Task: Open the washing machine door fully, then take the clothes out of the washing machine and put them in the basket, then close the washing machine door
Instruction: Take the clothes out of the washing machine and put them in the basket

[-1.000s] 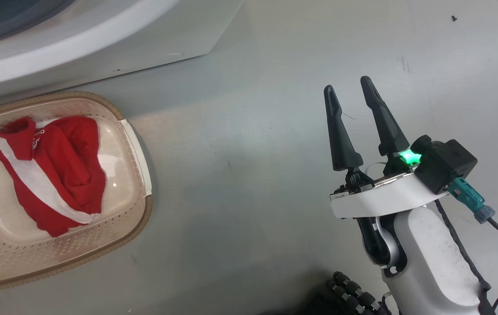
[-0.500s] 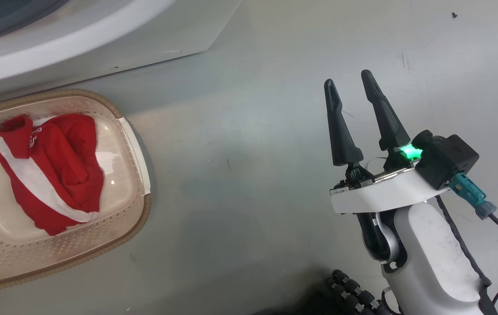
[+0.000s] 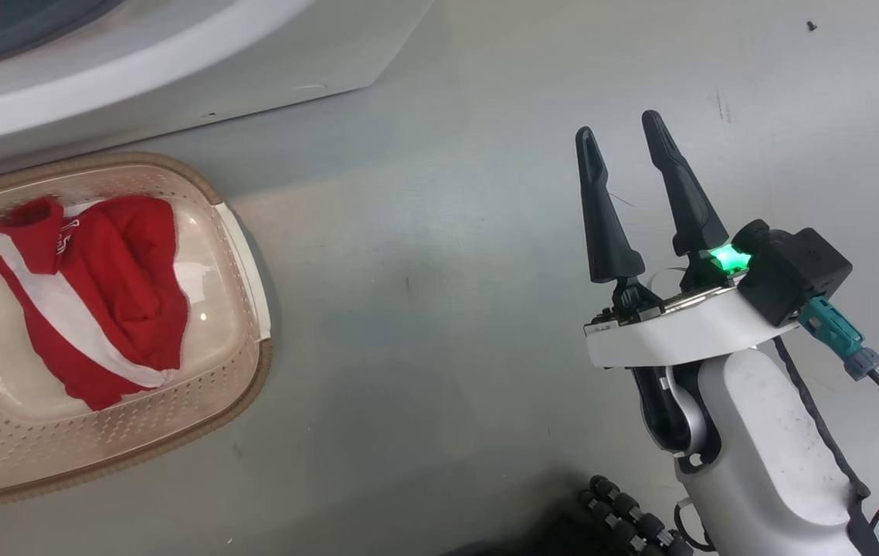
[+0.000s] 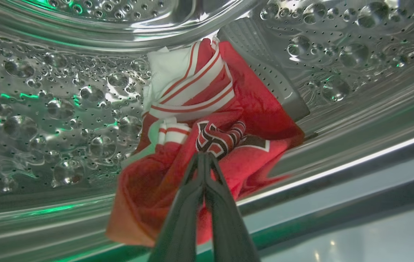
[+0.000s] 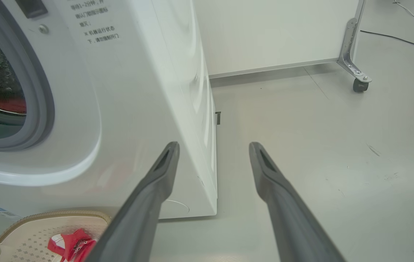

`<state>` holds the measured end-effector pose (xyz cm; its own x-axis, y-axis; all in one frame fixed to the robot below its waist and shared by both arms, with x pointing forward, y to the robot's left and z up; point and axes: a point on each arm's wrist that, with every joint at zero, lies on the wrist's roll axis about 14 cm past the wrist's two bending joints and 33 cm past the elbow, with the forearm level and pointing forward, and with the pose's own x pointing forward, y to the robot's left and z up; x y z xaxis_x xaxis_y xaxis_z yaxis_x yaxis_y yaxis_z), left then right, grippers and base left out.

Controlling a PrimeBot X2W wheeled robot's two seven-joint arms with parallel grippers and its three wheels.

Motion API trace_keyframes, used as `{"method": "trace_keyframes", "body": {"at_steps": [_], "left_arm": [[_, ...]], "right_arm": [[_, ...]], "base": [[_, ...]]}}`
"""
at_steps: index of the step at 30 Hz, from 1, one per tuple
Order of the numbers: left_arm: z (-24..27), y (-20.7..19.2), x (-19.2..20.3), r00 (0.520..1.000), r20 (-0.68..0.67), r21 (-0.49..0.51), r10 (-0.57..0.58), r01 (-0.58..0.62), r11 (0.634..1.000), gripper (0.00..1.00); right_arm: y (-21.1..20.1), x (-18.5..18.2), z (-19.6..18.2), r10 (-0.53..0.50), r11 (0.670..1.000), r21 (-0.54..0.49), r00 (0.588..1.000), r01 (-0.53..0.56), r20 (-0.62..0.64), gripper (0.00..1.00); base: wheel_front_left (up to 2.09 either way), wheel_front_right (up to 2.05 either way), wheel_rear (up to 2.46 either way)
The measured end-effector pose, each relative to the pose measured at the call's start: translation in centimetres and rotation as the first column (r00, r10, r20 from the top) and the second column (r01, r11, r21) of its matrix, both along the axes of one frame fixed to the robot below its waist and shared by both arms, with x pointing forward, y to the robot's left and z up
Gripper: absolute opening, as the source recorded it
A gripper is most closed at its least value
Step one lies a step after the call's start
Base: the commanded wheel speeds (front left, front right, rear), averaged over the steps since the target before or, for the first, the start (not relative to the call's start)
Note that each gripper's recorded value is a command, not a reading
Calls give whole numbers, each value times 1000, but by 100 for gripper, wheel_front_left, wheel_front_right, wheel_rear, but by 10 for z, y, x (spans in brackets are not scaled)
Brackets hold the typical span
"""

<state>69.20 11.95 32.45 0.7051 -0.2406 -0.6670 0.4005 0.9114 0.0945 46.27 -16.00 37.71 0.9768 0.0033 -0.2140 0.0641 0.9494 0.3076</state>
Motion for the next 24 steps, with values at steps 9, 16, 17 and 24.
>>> {"method": "trace_keyframes", "body": {"at_steps": [9,16,17,24], "left_arm": [[23,-5,10,994,110,-49,-5,10,999,0],[54,-24,13,974,226,-177,26,14,984,0],[59,-25,12,969,245,-193,34,14,981,13],[79,-32,-3,940,331,-289,89,11,957,100]], "right_arm": [[0,3,1,-1,1000,2,1000,1,7,100],[1,6,3,6,1000,-13,1000,-6,18,100],[1,6,4,8,1000,-13,1000,-7,20,100],[5,8,12,24,999,-29,999,-23,42,100]], "base": [[0,0,0],[0,0,0],[0,0,0],[0,0,0]]}}
